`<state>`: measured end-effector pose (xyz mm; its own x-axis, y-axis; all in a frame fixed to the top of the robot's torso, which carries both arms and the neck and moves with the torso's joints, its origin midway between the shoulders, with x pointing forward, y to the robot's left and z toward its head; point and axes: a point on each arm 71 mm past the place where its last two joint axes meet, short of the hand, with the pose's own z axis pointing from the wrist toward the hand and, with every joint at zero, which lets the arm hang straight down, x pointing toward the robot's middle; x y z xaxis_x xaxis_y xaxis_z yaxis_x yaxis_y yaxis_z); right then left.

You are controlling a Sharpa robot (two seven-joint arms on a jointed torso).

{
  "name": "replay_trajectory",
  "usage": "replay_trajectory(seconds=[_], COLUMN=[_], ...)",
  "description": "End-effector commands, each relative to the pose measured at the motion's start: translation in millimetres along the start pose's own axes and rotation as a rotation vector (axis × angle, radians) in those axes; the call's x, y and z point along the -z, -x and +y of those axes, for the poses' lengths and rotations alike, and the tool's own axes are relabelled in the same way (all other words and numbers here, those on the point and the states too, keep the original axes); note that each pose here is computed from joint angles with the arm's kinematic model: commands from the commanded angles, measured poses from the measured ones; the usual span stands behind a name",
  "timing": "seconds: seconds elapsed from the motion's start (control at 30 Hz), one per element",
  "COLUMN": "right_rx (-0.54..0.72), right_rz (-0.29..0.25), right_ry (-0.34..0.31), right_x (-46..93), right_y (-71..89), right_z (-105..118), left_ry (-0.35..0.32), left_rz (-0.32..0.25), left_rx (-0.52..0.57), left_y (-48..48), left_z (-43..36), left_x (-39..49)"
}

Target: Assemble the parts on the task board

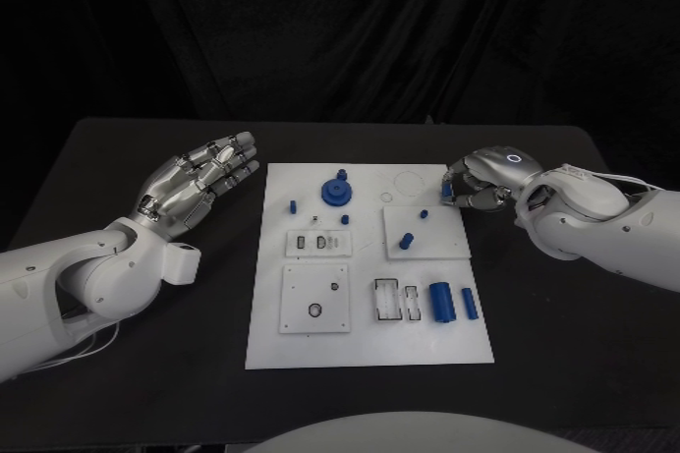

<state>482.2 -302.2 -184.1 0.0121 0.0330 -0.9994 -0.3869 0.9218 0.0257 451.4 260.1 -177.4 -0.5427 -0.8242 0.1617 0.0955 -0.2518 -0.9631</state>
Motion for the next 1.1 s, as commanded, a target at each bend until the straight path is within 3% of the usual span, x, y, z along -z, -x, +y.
replay_trajectory(seconds=[0.03, 0.27, 0.47, 0.73, 1.1], right_rx=[-0.014, -0.038, -0.072, -0.132, -0.124], right_rz=[-0.102, -0.171, -0.174, -0.110, -0.012], right_ry=[0.031, 0.104, 0.197, 0.277, 0.269], right_x=[1.7, -6.2, -14.8, -24.5, -34.3], right_y=[11.7, 47.2, 56.5, 31.2, -3.4], right_z=[7.0, 40.5, 84.9, 140.1, 169.7], left_ry=[-0.013, -0.011, -0.010, -0.009, -0.006], left_rz=[0.007, 0.006, 0.009, 0.018, 0.022], left_rx=[0.011, 0.010, 0.011, 0.015, 0.017], left_y=[-1.3, -1.8, -3.2, -6.0, -6.8], left_z=[-0.5, -0.2, 0.7, 1.9, 2.9], left_x=[0.2, -0.1, -1.6, -4.0, -5.7])
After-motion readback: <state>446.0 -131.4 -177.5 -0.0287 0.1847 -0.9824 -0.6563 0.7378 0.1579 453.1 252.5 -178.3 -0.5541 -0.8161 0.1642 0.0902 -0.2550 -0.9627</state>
